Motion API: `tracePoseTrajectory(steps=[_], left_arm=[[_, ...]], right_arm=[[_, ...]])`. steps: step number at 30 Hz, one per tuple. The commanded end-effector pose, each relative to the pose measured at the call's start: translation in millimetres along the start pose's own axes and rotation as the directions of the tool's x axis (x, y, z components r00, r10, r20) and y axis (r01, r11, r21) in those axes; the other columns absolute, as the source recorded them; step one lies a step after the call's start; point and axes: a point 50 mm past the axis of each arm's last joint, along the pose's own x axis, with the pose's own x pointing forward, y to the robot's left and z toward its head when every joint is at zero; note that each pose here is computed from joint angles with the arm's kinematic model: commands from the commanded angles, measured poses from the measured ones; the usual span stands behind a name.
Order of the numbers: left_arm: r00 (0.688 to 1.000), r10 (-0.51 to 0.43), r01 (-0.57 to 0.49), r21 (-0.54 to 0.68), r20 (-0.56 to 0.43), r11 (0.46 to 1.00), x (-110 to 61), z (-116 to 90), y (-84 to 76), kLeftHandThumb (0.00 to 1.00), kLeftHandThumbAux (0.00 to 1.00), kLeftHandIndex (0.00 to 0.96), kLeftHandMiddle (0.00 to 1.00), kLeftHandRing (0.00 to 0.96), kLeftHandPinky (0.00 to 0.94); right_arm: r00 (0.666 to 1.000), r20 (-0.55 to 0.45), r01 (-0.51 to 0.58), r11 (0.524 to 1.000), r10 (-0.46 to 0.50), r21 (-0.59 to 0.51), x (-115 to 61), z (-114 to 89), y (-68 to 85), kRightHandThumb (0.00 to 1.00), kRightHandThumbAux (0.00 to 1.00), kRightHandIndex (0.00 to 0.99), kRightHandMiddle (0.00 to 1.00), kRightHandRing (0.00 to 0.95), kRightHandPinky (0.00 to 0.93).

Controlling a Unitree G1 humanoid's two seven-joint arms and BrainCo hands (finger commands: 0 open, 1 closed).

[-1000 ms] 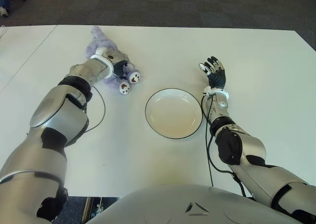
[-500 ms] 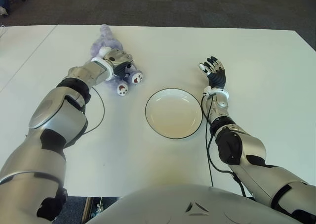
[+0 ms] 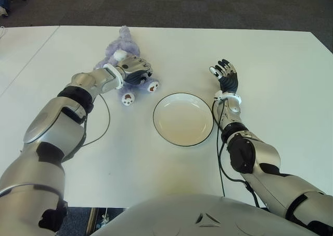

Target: Put the doll into the plate.

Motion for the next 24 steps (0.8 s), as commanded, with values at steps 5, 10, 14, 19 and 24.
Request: tracePoseTrajectory(steps=[5, 10, 14, 19, 24], left_arm=[[0.995, -0.020, 0.020, 0.007, 0.102, 1.000, -3.7, 17.0, -0.8, 1.000, 0.656, 0.385, 0.502, 0.517, 0.462], [0.993, -0.024, 0.022, 0.021, 0.116, 1.000, -6.7, 19.8, 1.9, 1.000, 0.657, 0.382, 0.499, 0.516, 0.462], [0.991, -0.013, 0.009, 0.031, 0.136, 0.999, -10.8, 24.7, 4.9, 0.952, 0.649, 0.386, 0.507, 0.528, 0.747], [0.989, -0.017, 0.008, 0.057, 0.149, 0.998, -14.0, 29.4, 9.5, 0.951, 0.648, 0.388, 0.509, 0.529, 0.756], [0.987, -0.041, 0.028, 0.088, 0.156, 0.996, -15.5, 31.9, 14.3, 0.952, 0.647, 0.391, 0.508, 0.532, 0.767]], right_arm=[[0.925, -0.359, 0.137, 0.991, -0.127, 0.002, -48.9, -76.8, -28.8, 0.000, 0.886, 0.219, 0.225, 0.201, 0.185], [0.925, -0.359, 0.136, 0.991, -0.125, 0.006, -48.9, -76.9, -28.1, 0.000, 0.884, 0.216, 0.226, 0.204, 0.192], [0.924, -0.361, 0.138, 0.990, -0.126, 0.008, -48.8, -77.0, -28.2, 0.000, 0.886, 0.217, 0.229, 0.207, 0.196], [0.925, -0.358, 0.144, 0.990, -0.130, 0.012, -49.0, -77.0, -28.3, 0.000, 0.889, 0.222, 0.236, 0.214, 0.203], [0.927, -0.354, 0.142, 0.990, -0.128, 0.013, -49.2, -76.9, -28.4, 0.000, 0.880, 0.221, 0.233, 0.214, 0.199]])
